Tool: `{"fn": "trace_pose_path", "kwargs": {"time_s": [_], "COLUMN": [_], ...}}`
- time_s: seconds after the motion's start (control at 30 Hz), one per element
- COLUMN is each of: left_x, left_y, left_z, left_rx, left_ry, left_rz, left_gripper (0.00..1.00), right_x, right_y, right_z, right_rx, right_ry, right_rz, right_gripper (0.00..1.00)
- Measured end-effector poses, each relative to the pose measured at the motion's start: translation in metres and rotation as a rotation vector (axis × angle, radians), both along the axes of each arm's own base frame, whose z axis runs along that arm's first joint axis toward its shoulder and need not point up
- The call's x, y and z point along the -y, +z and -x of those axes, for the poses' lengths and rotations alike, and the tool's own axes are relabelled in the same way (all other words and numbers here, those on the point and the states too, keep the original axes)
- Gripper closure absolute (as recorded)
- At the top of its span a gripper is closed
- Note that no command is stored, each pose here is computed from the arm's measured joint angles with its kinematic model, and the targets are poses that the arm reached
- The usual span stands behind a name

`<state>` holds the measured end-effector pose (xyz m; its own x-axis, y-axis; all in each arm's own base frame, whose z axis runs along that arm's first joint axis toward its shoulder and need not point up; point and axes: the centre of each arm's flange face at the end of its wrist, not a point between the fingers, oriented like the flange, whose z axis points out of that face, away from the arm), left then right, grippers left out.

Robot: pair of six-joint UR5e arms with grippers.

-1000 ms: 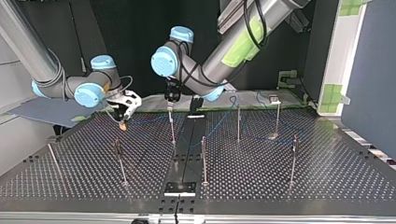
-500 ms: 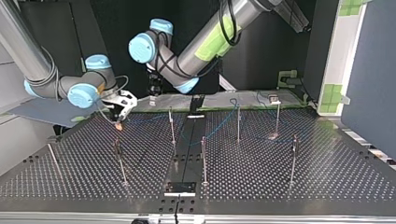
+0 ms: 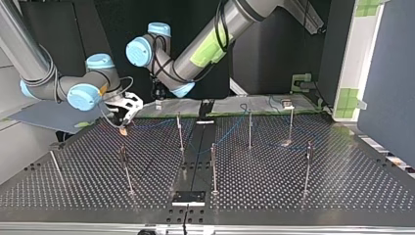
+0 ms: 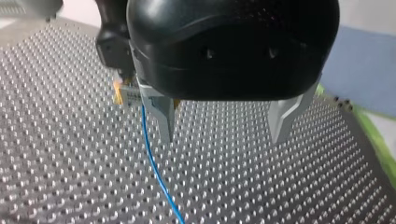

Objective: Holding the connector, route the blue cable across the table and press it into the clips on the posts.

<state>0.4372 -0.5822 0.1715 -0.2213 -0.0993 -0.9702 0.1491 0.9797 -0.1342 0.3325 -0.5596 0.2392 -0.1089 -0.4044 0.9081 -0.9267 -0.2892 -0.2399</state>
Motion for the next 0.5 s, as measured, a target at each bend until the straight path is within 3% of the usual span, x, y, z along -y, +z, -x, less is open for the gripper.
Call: {"fn": "trace_pose_path", "kwargs": {"time_s": [0.17,0.5], "left_x": [0.005,0.011], "left_y": [-0.003,0.027], "left_z": [-0.013,-0.042], "left_rx": [0.019,0.094], "left_ry": [0.029,0.075], "left_rz": [0.020,0.106], "left_gripper": [0.00,0.00], "right_x": [-0.003,-0.005], "right_y": [-0.002,-0.002], "right_z": [-0.003,-0.006], "right_rx": [-0.001,0.005], "right_ry": [0.007,0.019], "right_rz": [-0.004,-0.003], "right_gripper": [1.00,1.00]}}
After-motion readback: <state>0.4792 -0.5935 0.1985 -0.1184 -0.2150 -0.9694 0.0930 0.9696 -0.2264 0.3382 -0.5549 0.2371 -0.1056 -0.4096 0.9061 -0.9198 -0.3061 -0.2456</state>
